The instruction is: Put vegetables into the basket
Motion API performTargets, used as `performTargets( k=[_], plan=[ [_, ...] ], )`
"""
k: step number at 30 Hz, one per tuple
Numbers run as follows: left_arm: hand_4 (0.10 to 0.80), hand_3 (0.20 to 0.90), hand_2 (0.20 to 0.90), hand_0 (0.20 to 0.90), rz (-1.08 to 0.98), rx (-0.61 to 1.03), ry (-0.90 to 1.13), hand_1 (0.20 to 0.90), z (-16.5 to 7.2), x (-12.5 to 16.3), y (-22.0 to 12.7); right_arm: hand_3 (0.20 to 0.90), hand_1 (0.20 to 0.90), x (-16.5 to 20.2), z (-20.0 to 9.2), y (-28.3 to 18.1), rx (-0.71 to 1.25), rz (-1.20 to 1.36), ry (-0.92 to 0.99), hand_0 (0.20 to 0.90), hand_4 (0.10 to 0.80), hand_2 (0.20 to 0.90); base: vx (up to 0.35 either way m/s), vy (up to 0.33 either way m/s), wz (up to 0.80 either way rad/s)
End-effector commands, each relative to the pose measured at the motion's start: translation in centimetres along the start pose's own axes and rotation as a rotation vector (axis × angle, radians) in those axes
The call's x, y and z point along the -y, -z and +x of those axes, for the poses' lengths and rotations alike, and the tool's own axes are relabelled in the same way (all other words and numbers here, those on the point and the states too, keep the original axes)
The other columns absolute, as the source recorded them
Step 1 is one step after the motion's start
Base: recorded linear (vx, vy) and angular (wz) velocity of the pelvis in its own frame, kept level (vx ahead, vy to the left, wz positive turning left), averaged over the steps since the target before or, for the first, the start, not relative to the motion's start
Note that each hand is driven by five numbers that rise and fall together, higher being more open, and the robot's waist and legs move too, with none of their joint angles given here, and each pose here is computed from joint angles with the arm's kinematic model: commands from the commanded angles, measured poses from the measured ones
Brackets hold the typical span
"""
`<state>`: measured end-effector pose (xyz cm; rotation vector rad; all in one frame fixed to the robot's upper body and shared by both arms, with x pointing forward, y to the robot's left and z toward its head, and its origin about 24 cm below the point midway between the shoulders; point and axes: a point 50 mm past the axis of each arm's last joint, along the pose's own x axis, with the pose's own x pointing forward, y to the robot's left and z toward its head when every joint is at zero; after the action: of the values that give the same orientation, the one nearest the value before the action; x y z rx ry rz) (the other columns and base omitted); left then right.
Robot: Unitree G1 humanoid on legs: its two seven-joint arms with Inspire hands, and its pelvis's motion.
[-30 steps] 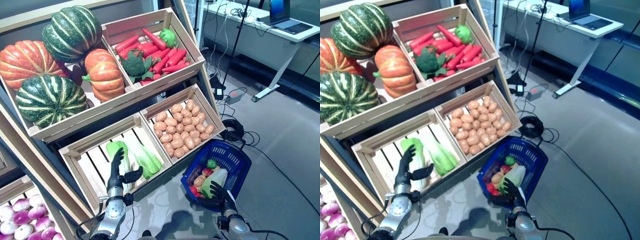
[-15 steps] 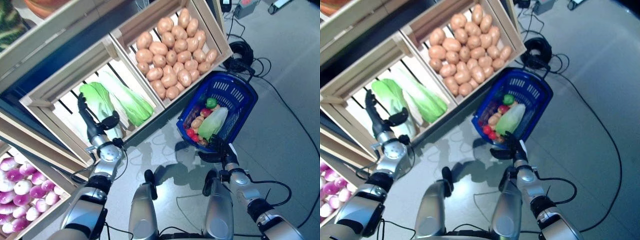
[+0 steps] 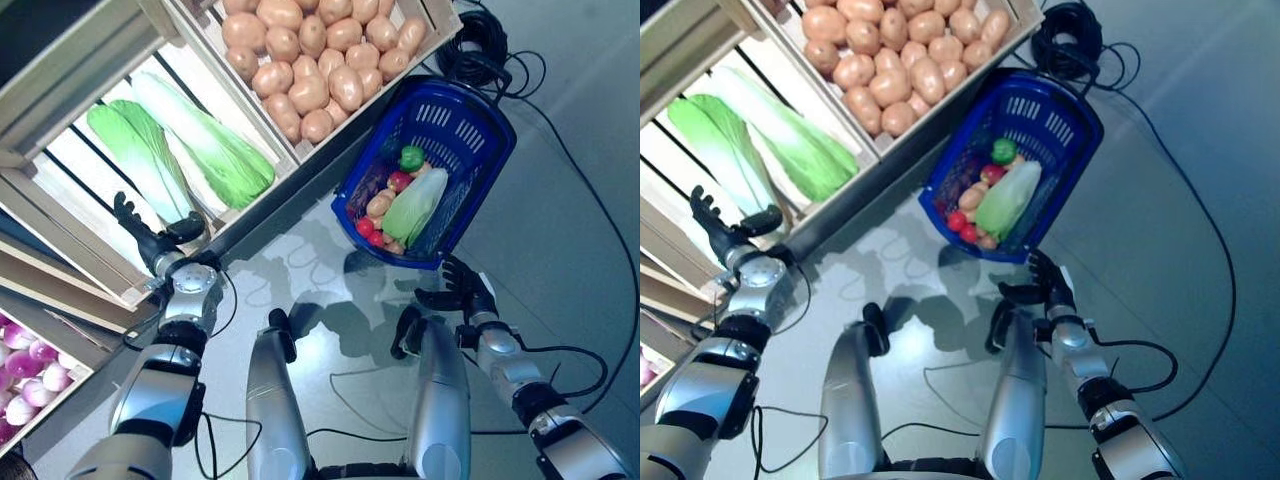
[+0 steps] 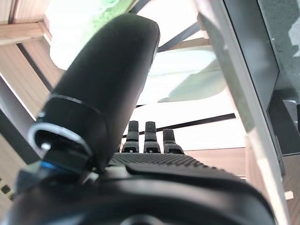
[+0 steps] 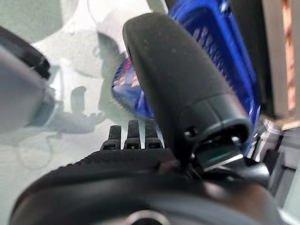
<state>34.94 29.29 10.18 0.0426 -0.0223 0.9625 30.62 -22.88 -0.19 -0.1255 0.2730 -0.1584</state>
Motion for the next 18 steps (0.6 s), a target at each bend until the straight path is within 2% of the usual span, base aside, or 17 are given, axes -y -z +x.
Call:
performTargets(
  k=[1, 18],
  plan=[
    [0.800, 0.900, 0.900, 0.900, -0.089, 0.136, -0.114, 0.900, 3.4, -2.3, -6.3, 0.900, 0.900, 1.2, 0.4, -3.2, 0.131, 0.072, 0.070, 0.900, 0.800, 0.900, 0.016, 0.060, -0.05],
    [0.800, 0.900, 0.900, 0.900, -0.107, -0.026, -0.182, 0.900, 7.3, -5.4, -11.7, 0.900, 0.900, 6.3, 0.5, -4.6, 0.160, 0.100, 0.189, 0.900, 0.800, 0.900, -0.017, 0.064, -0.06]
  ],
)
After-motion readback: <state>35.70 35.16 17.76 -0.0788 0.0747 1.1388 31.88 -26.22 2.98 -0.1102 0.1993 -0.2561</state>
